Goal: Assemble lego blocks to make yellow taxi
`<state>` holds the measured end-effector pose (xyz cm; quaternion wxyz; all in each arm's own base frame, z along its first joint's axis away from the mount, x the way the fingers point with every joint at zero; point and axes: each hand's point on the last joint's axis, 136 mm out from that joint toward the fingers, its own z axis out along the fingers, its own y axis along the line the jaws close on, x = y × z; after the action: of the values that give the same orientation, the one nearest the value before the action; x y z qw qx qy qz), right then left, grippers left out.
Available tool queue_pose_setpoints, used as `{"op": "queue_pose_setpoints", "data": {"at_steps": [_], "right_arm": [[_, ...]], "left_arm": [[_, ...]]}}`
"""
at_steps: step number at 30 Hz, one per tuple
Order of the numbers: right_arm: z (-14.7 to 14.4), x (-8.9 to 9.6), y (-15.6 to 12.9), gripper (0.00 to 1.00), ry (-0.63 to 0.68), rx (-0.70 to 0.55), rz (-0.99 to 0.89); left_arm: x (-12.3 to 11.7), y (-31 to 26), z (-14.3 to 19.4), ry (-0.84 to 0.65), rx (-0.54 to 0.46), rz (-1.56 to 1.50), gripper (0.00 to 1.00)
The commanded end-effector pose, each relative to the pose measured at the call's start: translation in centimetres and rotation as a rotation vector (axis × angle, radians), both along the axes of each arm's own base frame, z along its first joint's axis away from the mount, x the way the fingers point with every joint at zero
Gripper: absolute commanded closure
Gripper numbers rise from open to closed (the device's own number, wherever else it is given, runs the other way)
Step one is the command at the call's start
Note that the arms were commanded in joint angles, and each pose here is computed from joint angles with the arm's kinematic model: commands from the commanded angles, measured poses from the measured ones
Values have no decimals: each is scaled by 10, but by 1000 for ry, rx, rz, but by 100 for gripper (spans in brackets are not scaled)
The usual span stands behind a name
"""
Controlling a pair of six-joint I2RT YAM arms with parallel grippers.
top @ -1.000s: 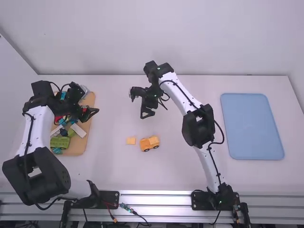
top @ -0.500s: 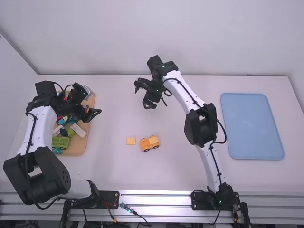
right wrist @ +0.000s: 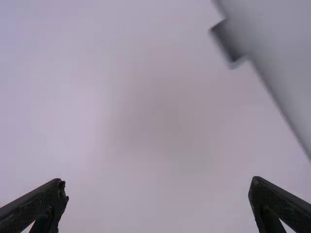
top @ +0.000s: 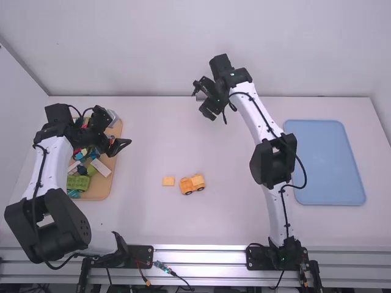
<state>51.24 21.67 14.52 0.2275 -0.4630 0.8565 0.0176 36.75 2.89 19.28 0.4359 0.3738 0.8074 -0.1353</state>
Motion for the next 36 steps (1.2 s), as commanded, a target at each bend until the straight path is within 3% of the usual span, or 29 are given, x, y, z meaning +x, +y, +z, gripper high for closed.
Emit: {"op": "queue_pose_setpoints", "data": {"at_steps": [1,6,10,13,14,16,21,25,30,32,33,36], "right_arm": [[26,12,-34,1,-57,2,-139],[8,0,-53,1,-21,27,-139],[13,-25,-51,1,-114,64,-119],[20,-64,-29,1,-216,139,20],[20,-64,-29,1,-216,139,20],[21,-106,-2,1,-277,290,183],[-2,-166,14,1,-257,534,360],[-28,-193,12,1,-216,616,407],[-47,-214,11,1,-182,654,433],[-50,-223,13,1,-190,653,489],[-55,-237,18,1,-195,651,572],[-67,-259,22,1,-213,606,721]], "left_arm": [[-2,-7,1,-9,-29,-29,1],[-3,-7,1,-6,-31,-28,1],[-4,-15,3,-9,-49,-50,1],[-5,-26,3,-14,-46,-92,1],[-5,-26,3,-14,-46,-92,1],[-7,-44,1,-17,-37,-153,1],[-22,-92,-18,-55,16,-359,1],[-45,-120,-37,-146,55,-561,1],[-71,-135,-48,-274,-28,-687,1],[-79,-139,-53,-294,-70,-695,1],[-84,-141,-61,-303,-86,-696,1],[-89,-143,-80,-305,-82,-686,1]]}}
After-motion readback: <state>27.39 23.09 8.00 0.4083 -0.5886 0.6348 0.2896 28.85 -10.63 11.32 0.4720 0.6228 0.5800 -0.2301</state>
